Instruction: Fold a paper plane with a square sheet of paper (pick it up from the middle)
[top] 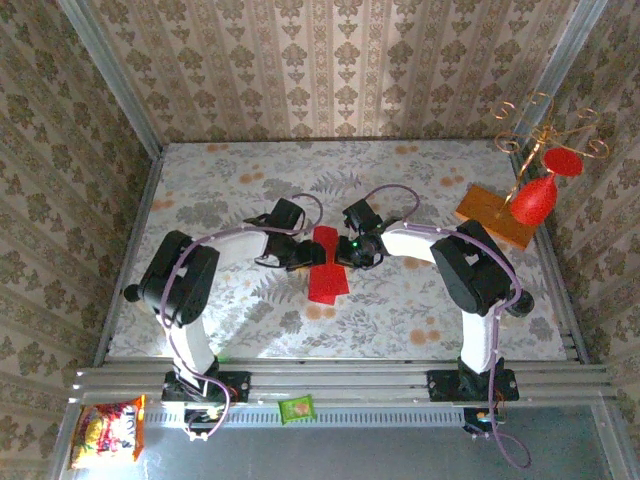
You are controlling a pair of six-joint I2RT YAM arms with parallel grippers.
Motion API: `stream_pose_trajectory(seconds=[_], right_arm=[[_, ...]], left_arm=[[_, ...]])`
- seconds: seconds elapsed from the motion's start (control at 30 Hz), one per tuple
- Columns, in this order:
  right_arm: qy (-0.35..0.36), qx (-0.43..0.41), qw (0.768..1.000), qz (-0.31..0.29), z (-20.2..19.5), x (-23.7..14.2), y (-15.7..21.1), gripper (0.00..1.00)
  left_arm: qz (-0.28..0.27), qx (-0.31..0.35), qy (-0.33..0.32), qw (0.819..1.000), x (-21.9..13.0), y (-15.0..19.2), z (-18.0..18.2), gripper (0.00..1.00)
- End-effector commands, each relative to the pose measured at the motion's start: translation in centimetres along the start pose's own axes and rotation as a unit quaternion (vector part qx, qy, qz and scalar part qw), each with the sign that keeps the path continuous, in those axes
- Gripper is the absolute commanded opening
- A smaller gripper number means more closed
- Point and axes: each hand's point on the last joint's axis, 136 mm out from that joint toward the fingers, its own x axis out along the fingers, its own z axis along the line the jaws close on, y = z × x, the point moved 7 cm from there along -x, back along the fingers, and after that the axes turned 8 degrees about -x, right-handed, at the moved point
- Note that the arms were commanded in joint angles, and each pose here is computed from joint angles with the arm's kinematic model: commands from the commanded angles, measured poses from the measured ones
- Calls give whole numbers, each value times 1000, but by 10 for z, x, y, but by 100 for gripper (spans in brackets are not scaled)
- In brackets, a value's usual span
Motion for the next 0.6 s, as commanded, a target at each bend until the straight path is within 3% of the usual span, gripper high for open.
stream_pose_trajectory(seconds=[0.0,0.13,0.37,0.57], right_arm=[[15,20,999,25,-11,8,12,10],[-1,26,999,21,-6,6,10,11],[-18,36,999,13,0,0,8,12],[-34,38,999,6,4,-13,9,14]], left_arm=[[-38,-40,10,998,-15,0,-2,59],[-43,-67,42,996,-14,4,-5,63],[-25,-87,39,995,2,8,-2,63],[-10,-87,9,996,11,10,6,53]])
